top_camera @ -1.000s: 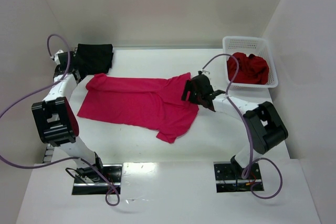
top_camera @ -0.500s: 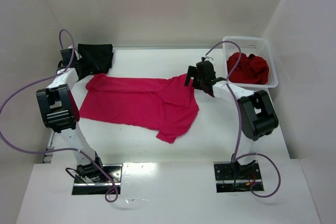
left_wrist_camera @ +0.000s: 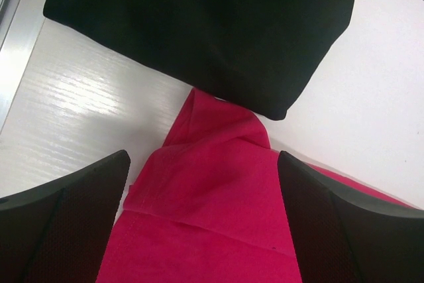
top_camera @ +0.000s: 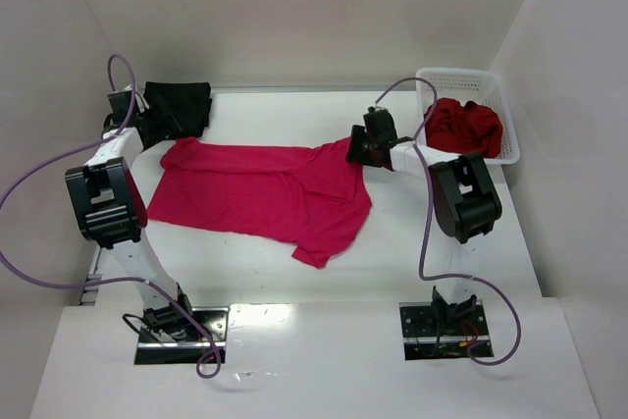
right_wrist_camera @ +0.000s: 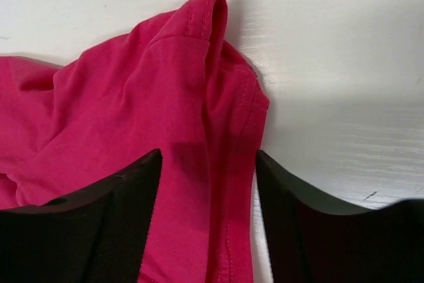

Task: Fold and stack the t-shirts
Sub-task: Fold the flattened tshirt in 1/3 of the way

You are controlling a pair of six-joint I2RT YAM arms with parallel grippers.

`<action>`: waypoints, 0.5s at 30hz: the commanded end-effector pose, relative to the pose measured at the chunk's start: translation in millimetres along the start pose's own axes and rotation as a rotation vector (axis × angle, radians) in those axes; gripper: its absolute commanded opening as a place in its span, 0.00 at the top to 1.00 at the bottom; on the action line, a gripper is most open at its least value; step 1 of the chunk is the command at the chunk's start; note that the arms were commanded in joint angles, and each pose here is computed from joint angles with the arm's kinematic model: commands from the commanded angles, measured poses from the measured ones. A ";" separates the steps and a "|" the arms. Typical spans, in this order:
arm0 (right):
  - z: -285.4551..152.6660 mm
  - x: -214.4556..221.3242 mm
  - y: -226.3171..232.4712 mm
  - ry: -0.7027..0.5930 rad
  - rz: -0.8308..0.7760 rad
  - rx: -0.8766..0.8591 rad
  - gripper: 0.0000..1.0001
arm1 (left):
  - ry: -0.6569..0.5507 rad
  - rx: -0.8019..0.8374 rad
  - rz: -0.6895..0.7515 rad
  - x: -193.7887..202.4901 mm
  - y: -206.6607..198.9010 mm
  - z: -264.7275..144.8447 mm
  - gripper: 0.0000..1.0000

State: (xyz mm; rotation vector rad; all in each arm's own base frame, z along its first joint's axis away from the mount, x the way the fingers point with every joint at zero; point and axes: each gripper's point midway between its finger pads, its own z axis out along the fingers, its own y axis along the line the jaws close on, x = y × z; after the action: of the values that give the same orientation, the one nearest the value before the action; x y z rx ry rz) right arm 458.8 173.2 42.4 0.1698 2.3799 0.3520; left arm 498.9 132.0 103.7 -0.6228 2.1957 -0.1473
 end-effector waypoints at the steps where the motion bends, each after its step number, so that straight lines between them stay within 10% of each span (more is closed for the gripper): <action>1: 7.8 -1.4 5.5 0.018 0.008 -0.031 0.41 | -0.040 0.031 0.048 -15.6 -4.5 0.4 0.00; 10: 21.3 6.7 -6.2 0.036 0.006 0.024 0.62 | -0.031 0.029 0.046 -12.5 -4.0 -2.2 0.00; 15: 22.8 -4.3 -14.8 0.023 0.014 0.100 0.91 | -0.040 0.031 0.048 -15.7 -5.4 -5.2 0.00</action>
State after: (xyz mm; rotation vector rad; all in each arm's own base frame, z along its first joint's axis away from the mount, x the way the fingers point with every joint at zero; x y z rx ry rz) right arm 465.8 173.7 21.4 0.1942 2.4316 0.3198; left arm 498.5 130.7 103.4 -0.5934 2.2044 -0.1474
